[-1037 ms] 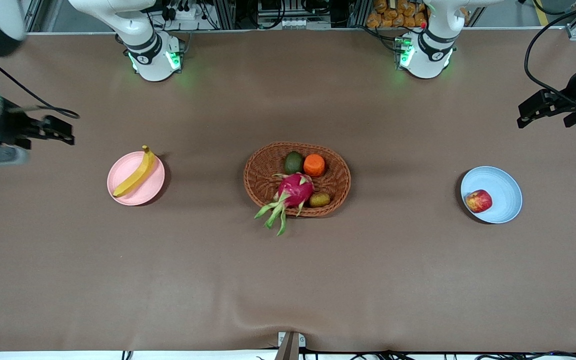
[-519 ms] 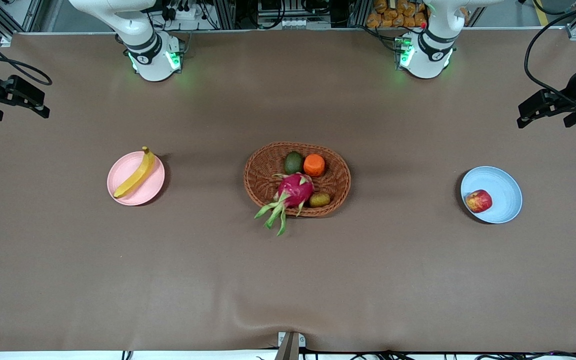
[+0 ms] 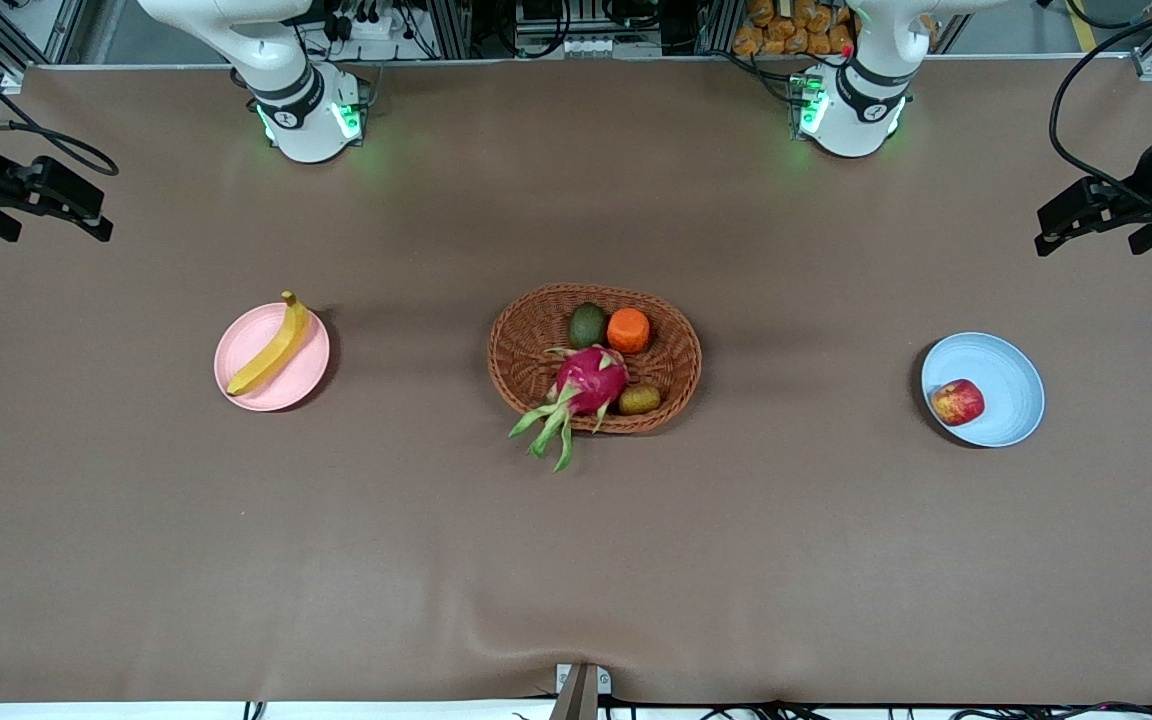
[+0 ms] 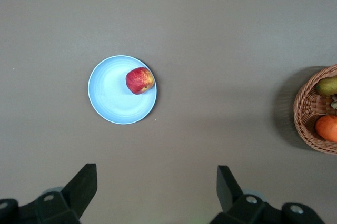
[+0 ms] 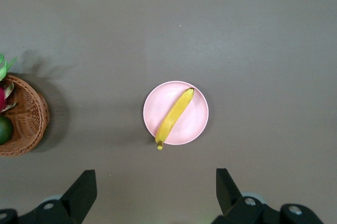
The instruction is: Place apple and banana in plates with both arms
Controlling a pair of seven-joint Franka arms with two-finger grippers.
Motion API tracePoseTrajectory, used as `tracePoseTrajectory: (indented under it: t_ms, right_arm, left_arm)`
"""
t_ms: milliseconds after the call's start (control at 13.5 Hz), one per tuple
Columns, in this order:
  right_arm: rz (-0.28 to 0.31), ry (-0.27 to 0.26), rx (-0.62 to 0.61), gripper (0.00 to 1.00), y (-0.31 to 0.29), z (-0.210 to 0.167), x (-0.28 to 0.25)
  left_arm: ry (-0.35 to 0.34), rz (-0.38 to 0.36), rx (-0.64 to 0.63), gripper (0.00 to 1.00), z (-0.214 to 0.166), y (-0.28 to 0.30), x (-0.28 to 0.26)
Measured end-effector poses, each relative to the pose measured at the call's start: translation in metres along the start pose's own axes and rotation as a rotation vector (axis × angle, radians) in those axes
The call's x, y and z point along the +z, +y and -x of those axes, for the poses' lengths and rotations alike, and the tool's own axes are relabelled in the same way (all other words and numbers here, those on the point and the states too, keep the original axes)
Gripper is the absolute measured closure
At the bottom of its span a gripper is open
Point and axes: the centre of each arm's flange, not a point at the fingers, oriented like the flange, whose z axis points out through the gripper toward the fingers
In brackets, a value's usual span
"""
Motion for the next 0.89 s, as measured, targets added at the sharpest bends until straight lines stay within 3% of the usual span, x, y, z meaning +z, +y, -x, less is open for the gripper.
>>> tracePoseTrajectory:
  t_ms: [519, 889]
  right_arm:
    - [0.006, 0.04, -0.008, 0.0, 0.022, -0.009, 0.008]
    - [0.007, 0.032, -0.02, 0.0, 0.023, -0.01, 0.014]
  left_arm:
    - [-0.005, 0.0, 0.001, 0.0, -0.001, 0.0, 0.003]
    - [-0.006, 0.0, 0.001, 0.0, -0.002, 0.0, 0.003]
